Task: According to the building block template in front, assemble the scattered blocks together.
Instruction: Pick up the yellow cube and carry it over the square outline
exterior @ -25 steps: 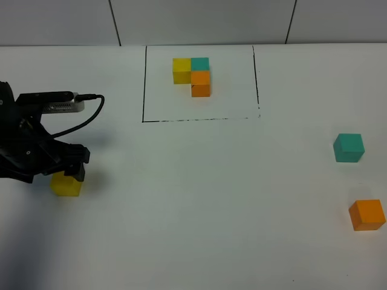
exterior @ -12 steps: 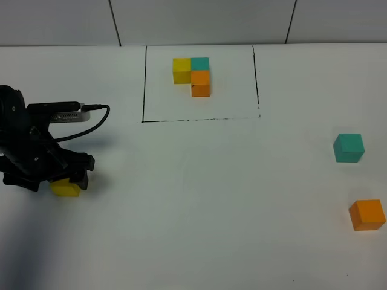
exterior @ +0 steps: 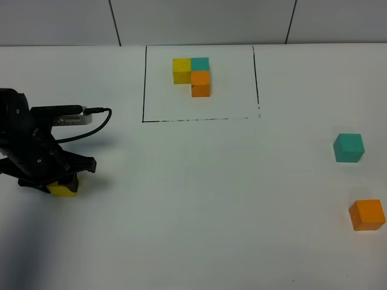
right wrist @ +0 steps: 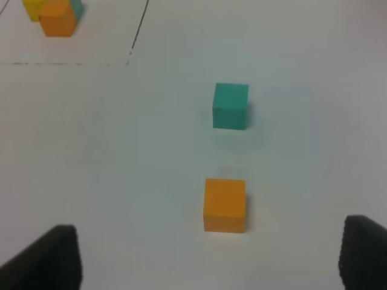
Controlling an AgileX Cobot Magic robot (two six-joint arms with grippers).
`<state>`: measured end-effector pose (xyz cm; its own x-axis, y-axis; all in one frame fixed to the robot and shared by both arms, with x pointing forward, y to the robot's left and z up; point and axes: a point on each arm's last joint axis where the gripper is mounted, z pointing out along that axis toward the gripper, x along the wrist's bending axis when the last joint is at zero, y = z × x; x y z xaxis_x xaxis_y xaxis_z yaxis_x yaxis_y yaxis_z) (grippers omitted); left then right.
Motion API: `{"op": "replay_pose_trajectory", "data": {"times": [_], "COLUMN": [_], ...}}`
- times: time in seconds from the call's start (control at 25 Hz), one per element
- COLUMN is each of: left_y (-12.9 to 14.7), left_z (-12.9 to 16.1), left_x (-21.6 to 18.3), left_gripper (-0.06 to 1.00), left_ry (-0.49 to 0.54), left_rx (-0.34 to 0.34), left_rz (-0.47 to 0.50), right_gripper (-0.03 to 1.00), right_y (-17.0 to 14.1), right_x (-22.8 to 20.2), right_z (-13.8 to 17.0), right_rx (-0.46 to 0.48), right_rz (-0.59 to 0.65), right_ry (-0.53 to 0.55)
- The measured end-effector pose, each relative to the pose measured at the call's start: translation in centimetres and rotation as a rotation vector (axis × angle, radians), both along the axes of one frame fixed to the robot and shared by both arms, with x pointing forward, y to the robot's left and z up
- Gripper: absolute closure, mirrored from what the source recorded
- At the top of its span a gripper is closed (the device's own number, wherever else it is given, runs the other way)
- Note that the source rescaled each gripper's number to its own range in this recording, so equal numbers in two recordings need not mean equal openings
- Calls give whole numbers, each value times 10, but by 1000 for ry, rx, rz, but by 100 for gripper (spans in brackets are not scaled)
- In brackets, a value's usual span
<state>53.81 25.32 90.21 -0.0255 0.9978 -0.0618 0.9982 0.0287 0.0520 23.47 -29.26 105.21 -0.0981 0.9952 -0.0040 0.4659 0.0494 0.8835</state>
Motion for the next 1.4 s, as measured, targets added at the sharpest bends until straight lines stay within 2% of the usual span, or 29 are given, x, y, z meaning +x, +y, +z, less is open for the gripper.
{"op": "replay_pose_trajectory", "data": {"times": [0.2,0.36,0.52,0.64,0.76,0.88,1.12,1.28,1.4], "left_y": [-1,-9,-29,-51,-79,-109,-165,-190,-201], "left_z": [7,30,57,69,65,56,54,52,52], "left_x": [7,22,36,44,50,56,69,73,77], "left_gripper": [94,94,94,94,94,94,94,94,94], "left_ry": [4,10,-18,-33,11,52,21,1,-20], "left_rx": [0,-2,1,15,49,90,133,137,140], "left_rz": [-30,-142,-346,-549,-776,-962,-1184,-1314,-1377], "right_gripper": [24,24,24,24,24,24,24,24,24], "right_y": [0,0,0,0,0,0,0,0,0], "right_x": [0,0,0,0,0,0,0,0,0], "right_z": [0,0,0,0,0,0,0,0,0], "right_rx": [0,0,0,0,0,0,0,0,0], "right_rz": [0,0,0,0,0,0,0,0,0], "right_ry": [0,0,0,0,0,0,0,0,0]}}
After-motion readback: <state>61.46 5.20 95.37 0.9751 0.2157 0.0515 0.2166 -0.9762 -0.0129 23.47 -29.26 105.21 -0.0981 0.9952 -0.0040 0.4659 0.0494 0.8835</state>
